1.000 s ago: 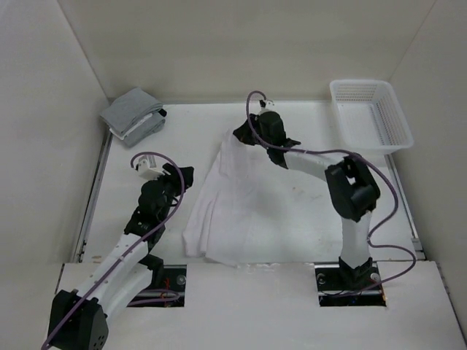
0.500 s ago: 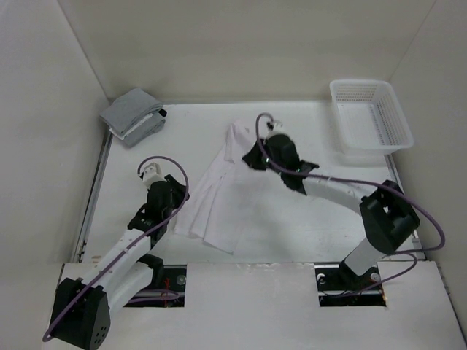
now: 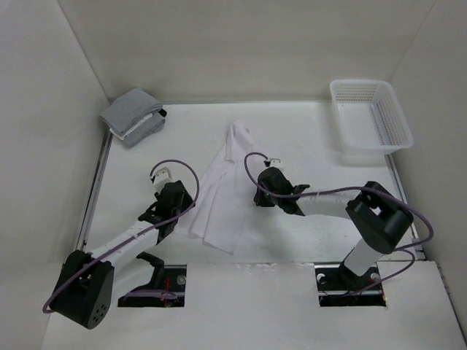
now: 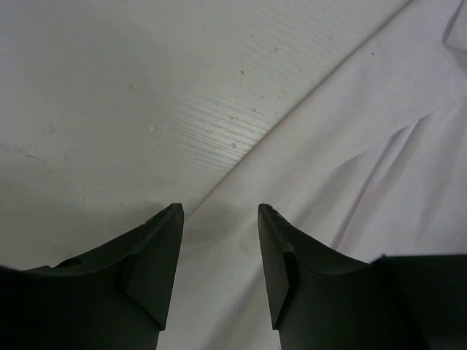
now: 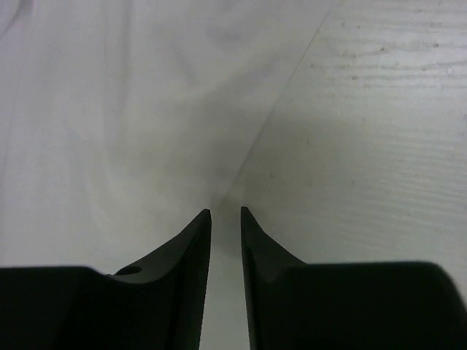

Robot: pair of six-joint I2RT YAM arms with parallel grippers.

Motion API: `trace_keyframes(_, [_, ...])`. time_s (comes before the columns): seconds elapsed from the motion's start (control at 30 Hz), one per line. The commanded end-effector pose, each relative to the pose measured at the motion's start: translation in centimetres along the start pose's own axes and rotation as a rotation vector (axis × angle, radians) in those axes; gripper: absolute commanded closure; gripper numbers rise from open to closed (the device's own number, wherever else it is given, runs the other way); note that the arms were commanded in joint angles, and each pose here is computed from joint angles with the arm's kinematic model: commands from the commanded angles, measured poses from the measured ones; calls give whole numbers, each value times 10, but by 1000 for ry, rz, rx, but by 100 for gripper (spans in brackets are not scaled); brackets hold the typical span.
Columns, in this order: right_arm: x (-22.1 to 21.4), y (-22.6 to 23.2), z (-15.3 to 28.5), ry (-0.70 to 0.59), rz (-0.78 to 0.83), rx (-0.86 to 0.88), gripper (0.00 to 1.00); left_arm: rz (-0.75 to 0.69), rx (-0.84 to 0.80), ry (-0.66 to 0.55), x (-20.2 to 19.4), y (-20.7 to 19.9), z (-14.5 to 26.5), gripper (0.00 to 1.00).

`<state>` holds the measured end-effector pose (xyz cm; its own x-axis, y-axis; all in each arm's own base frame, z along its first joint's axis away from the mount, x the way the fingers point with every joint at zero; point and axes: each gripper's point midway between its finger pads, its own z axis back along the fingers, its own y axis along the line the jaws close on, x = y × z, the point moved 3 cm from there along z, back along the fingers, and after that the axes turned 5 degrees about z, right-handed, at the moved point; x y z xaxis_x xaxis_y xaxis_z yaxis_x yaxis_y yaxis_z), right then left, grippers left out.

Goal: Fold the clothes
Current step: Flatten the tank top out

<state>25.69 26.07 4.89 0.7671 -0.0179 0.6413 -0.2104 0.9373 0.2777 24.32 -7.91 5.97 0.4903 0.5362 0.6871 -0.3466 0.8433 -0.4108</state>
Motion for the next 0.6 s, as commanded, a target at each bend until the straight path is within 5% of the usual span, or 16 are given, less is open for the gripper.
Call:
trace_keyframes(0.0, [38, 1, -21, -73, -53, -18, 84, 20, -85, -65, 15, -26, -3, 56])
trace_keyframes(0.03, [52, -12, -31, -83, -85, -53, 94, 19, -98, -61, 13, -30, -3, 56])
trace_keyframes(0.17, [92, -46, -37, -149, -176, -108, 100, 14, -124, -55, 12, -37, -5, 56])
trace_keyframes(0.57, [180, -124, -21, -380, -355, -137, 96, -47, -188, 7, 8, -54, 5, 55])
